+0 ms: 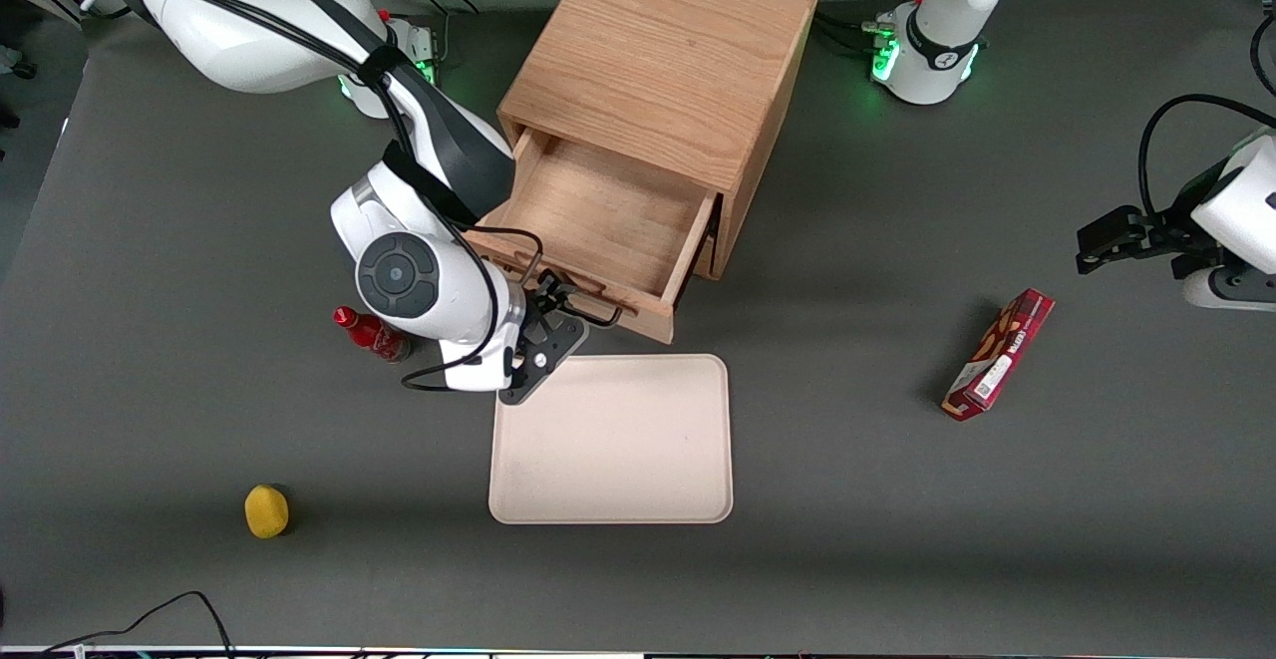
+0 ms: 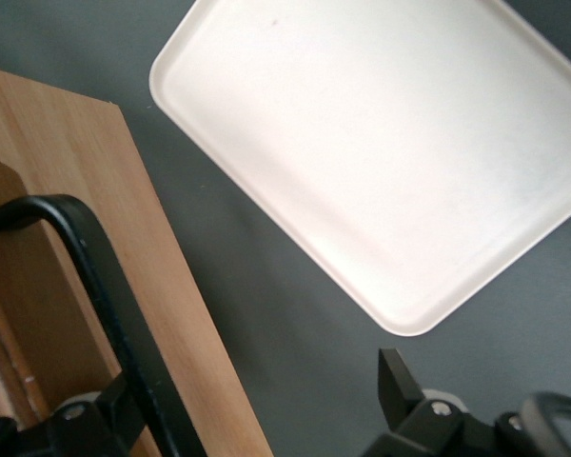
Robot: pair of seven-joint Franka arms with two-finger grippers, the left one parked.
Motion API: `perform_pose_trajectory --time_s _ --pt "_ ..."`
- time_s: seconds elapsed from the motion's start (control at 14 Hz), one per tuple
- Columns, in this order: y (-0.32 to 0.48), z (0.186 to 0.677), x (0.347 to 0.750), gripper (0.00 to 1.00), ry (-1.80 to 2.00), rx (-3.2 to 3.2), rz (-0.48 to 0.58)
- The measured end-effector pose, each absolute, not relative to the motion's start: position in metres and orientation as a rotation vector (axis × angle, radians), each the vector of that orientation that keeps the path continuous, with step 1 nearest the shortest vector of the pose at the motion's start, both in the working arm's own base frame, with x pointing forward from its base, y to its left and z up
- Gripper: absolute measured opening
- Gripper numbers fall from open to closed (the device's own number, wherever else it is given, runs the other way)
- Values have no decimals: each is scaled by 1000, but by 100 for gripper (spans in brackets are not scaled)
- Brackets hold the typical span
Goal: Open upper drawer
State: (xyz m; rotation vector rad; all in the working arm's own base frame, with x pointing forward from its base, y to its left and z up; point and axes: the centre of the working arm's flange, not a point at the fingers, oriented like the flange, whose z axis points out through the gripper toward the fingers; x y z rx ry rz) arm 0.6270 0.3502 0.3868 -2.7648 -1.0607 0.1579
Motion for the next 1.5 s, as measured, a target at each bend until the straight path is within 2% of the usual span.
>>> perform_pose_trajectory --time_s 0.36,0.71,0.93,1.14,1.36,1.5 --pt "304 388 670 100 -1086 -2785 93" --pt "270 448 691 100 -1030 -2839 28" --pt "274 529 673 100 -1052 -2836 -100" --pt "279 624 626 100 -844 -2916 -199" --pt "263 676 585 100 -341 -3046 -170" --pt "222 679 579 100 -60 -3137 -90"
